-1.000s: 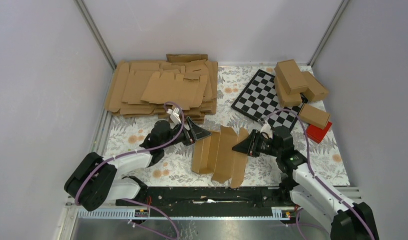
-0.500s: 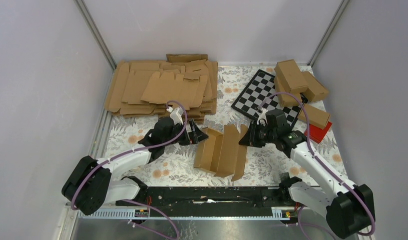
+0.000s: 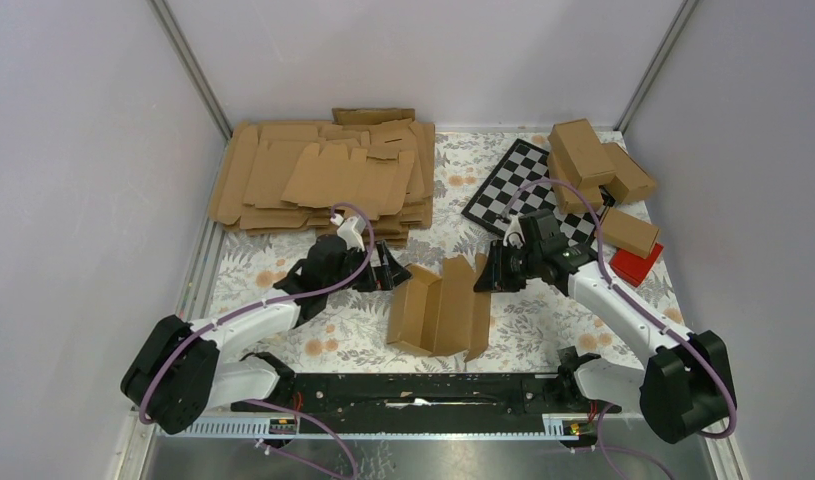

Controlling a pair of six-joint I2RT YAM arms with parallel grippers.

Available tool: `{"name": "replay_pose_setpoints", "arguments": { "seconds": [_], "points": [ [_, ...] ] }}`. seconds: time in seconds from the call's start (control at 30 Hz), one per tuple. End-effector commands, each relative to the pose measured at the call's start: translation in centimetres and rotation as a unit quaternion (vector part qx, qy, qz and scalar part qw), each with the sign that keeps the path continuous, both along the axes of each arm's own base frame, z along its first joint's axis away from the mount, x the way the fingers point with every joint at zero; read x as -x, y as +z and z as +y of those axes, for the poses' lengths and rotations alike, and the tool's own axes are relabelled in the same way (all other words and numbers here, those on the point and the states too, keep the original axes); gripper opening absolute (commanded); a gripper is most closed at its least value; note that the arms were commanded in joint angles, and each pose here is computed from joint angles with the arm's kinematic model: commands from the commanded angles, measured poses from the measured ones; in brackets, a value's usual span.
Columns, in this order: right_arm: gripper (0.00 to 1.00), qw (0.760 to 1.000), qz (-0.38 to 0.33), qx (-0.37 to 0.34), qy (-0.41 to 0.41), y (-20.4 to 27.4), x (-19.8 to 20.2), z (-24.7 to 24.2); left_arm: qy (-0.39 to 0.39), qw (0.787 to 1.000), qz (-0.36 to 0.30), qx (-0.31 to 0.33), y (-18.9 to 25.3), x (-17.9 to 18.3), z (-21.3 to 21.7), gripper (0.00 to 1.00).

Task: Fold the paper box

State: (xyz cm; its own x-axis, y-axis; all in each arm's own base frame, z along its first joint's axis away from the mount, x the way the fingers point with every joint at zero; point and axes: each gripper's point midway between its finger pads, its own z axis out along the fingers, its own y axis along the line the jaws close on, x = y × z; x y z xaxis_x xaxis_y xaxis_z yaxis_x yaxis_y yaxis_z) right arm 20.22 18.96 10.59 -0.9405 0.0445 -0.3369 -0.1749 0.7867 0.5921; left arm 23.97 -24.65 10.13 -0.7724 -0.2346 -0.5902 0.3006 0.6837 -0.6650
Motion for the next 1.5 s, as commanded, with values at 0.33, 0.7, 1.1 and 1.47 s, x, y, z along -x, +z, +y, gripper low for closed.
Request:
{"name": "replay_pose_setpoints", "arguments": {
  "seconds": [0.33, 0.7, 1.1, 1.47],
  "points": [
    [0.29, 0.999, -0.015, -0.039, 0.033, 1.9, -1.2, 1.9, -0.001, 1.000, -0.004, -0.005, 1.1, -0.2, -0.1, 0.98],
    [0.31, 0.997, -0.009, -0.071, 0.024, 1.1, -0.4, 2.3, 0.017, 0.985, 0.074, -0.158, -1.4, 3.2, 1.6, 0.94],
    [0.76, 0.991, -0.001, -0.134, 0.028, 2.5, 1.2, 3.3, 0.029, 0.982, 0.100, -0.158, -4.3, 3.8, 1.8, 0.36],
    [0.72, 0.986, 0.013, -0.168, 0.008, 1.9, 2.7, 3.3, 0.066, 0.986, 0.128, -0.086, -4.5, 4.2, 0.9, 0.00]
  ]
}}
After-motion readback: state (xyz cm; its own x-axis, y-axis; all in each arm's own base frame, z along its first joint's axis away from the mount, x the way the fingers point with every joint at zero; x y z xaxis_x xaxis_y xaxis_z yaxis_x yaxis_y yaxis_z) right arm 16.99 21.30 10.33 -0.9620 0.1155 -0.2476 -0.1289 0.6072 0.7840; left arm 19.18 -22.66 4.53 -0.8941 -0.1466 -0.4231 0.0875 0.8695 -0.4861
